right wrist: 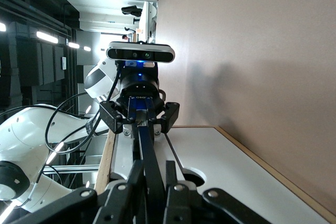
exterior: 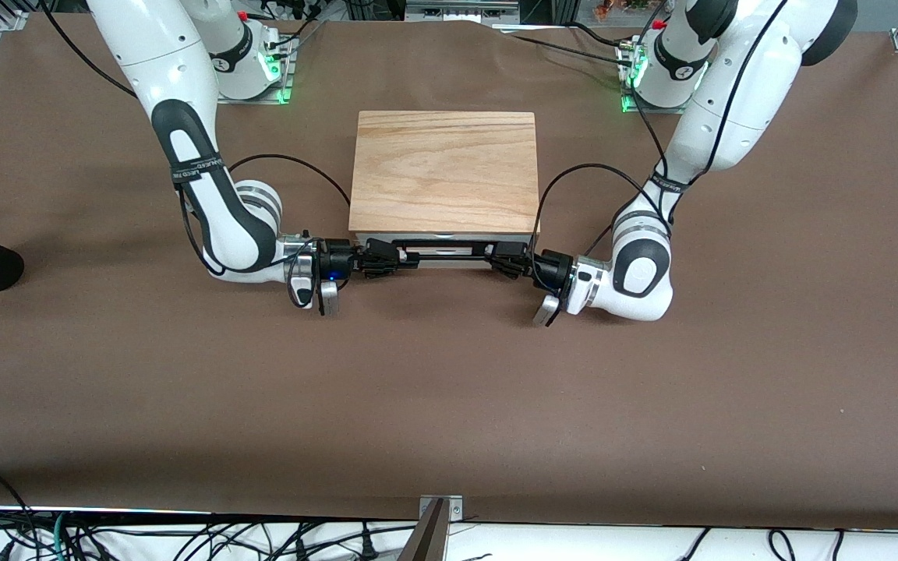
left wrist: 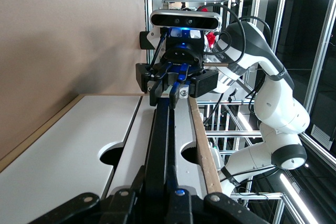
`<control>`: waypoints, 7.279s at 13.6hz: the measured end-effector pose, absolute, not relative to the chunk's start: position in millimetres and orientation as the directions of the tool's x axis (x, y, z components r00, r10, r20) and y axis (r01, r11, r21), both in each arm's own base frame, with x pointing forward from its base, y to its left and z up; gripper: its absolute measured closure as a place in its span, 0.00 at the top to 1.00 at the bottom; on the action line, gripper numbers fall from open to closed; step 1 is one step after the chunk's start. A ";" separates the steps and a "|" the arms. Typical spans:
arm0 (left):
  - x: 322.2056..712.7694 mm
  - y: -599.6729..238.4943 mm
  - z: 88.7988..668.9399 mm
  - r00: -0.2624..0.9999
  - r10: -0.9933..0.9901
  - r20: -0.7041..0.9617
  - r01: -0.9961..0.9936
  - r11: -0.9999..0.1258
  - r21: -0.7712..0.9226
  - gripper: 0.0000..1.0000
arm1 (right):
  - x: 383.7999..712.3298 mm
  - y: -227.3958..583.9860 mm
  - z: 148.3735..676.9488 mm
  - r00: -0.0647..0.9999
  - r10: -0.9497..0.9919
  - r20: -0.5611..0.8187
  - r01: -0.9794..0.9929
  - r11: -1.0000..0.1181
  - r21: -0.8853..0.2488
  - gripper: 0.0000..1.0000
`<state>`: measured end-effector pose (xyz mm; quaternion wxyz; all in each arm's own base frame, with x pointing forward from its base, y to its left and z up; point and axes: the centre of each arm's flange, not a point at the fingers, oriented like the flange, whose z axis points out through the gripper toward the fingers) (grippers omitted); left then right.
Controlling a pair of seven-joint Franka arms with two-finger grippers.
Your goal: Pull top drawer with both arms simultaneously
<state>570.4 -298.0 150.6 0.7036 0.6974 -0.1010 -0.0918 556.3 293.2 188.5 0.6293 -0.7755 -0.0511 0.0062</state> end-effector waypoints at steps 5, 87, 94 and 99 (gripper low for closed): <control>576.1 -295.7 150.5 0.967 -0.256 0.017 -0.015 0.009 1.000 0.17 | 566.1 294.8 186.6 0.994 0.090 0.066 0.082 -0.190 -0.978 0.21; 743.4 -103.4 328.3 0.879 -0.437 0.189 -0.455 -0.657 0.601 1.00 | 703.6 104.9 457.7 0.615 0.769 -0.172 0.785 -0.619 0.038 1.00; 744.7 -45.4 402.7 0.841 -0.508 0.184 -0.541 -0.785 0.303 1.00 | 635.2 27.1 544.6 0.869 0.448 -0.211 0.481 -0.866 0.141 1.00; 735.2 -25.2 489.0 0.825 -0.484 0.292 -0.550 -0.806 0.218 1.00 | 566.1 17.8 559.6 0.978 0.145 -0.147 0.159 -0.983 0.088 1.00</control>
